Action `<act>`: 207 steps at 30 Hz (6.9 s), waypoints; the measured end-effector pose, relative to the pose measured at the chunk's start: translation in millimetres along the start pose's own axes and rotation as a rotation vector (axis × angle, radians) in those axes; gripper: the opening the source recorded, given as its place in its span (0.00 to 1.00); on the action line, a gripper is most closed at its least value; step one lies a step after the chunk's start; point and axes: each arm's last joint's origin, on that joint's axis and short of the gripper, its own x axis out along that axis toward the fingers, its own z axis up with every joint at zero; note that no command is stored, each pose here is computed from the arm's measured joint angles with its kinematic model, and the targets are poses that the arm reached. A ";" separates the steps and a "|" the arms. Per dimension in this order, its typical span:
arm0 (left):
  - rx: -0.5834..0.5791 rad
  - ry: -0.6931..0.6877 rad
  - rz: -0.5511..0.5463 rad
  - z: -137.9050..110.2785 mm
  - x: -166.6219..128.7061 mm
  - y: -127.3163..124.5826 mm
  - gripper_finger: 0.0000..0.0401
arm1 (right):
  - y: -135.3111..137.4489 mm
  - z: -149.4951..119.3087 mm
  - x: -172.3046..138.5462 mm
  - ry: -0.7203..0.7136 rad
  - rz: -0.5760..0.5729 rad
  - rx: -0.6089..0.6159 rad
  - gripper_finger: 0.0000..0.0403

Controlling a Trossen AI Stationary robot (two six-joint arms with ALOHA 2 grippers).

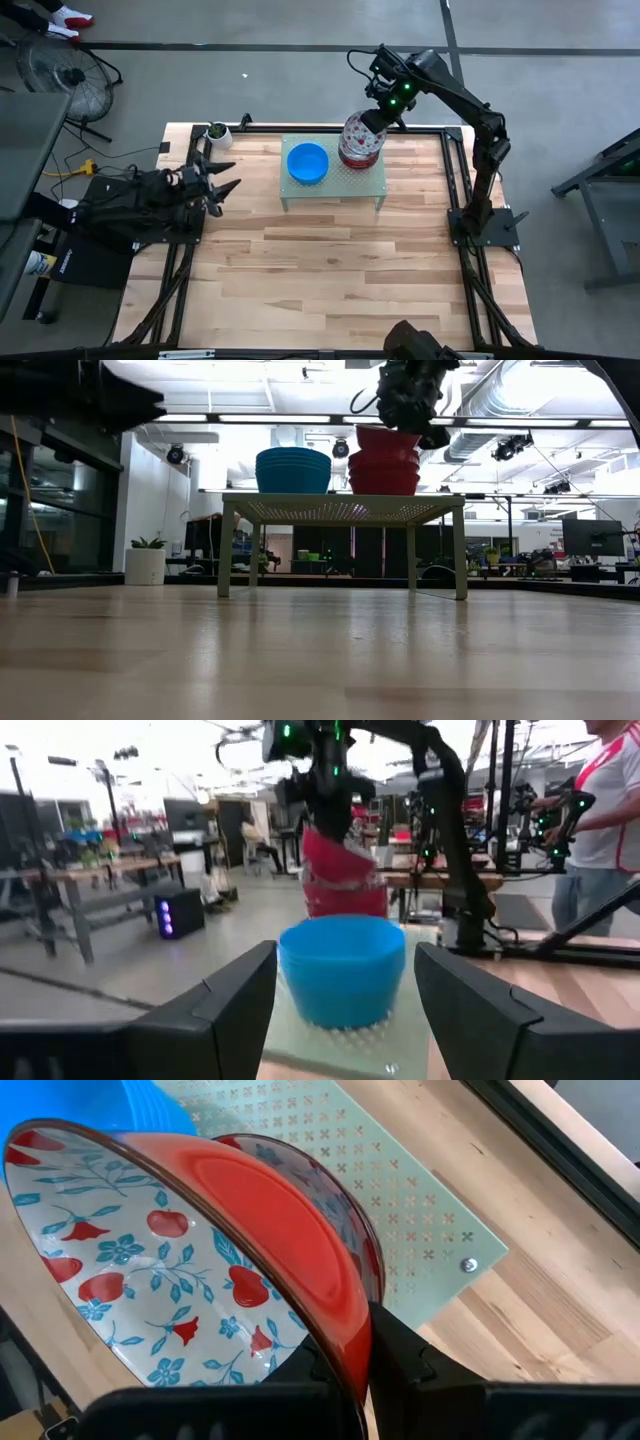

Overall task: Pick & Place Mini bowls
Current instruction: Stack the red bowl on top of the red bowls on the shelf

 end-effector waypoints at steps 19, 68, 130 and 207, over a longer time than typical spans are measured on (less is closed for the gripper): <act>-0.105 0.006 -0.034 -54.9 9.7 -9.6 0.58 | 7.9 -2.8 5.2 0.033 -0.022 0.070 0.03; -0.093 0.043 -0.053 -59.6 9.7 -10.6 0.58 | 28.9 -7.0 17.2 0.062 -0.079 0.166 0.16; -0.099 0.043 -0.023 -59.6 9.7 -9.7 0.58 | 30.7 -17.7 -22.1 -0.140 -0.208 -0.018 0.27; -0.161 0.082 -0.032 -63.4 10.1 -10.6 0.58 | -28.2 -98.6 69.6 -0.977 0.125 -0.463 0.00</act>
